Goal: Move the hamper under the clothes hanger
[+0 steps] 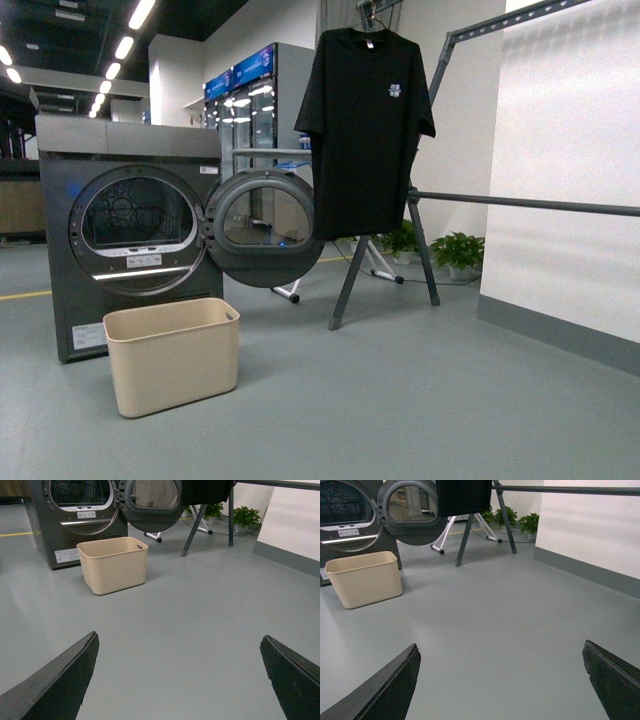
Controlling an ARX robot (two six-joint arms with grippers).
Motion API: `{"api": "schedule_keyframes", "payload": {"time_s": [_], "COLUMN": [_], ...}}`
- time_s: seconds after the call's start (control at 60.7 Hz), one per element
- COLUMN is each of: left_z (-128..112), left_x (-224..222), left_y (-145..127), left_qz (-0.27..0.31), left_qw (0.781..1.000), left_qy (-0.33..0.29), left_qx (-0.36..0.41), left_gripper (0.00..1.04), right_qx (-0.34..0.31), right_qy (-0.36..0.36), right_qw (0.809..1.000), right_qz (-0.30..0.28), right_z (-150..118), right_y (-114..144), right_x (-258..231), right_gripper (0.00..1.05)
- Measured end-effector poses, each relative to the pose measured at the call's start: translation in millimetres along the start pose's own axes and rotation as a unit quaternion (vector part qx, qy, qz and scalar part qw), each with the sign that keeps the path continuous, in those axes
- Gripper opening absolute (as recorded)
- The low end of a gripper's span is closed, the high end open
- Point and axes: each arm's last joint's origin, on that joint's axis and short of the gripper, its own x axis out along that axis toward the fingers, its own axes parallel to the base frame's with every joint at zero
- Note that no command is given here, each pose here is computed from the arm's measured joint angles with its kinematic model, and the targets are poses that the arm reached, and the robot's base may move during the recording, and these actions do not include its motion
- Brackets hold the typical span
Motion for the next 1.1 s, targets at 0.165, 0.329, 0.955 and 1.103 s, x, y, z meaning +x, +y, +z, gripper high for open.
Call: {"api": "schedule_keyframes", "payload": {"time_s": [0.165, 0.329, 0.955, 1.103], "left_z": [0.0, 0.0, 0.0, 0.0], "left_x": [0.0, 0.0, 0.0, 0.0], "left_y": [0.0, 0.0, 0.0, 0.0], "left_qz": [0.000, 0.000, 0.000, 0.000], "left_qw": [1.000, 1.000, 1.000, 1.000], "left_qy": [0.000, 0.000, 0.000, 0.000], "left_qx": [0.000, 0.000, 0.000, 0.000], "left_gripper": [0.98, 0.98, 0.98, 0.98], "right_qx": [0.000, 0.000, 0.000, 0.000], "right_qy": [0.000, 0.000, 0.000, 0.000], "right_qw": [1.000, 1.000, 1.000, 1.000], "right_qz": [0.000, 0.000, 0.000, 0.000], "right_z": [0.0, 0.0, 0.0, 0.0], "right_y": [0.0, 0.0, 0.0, 0.0], "right_x": [0.0, 0.0, 0.0, 0.0], "right_gripper": [0.97, 0.97, 0.97, 0.97]}}
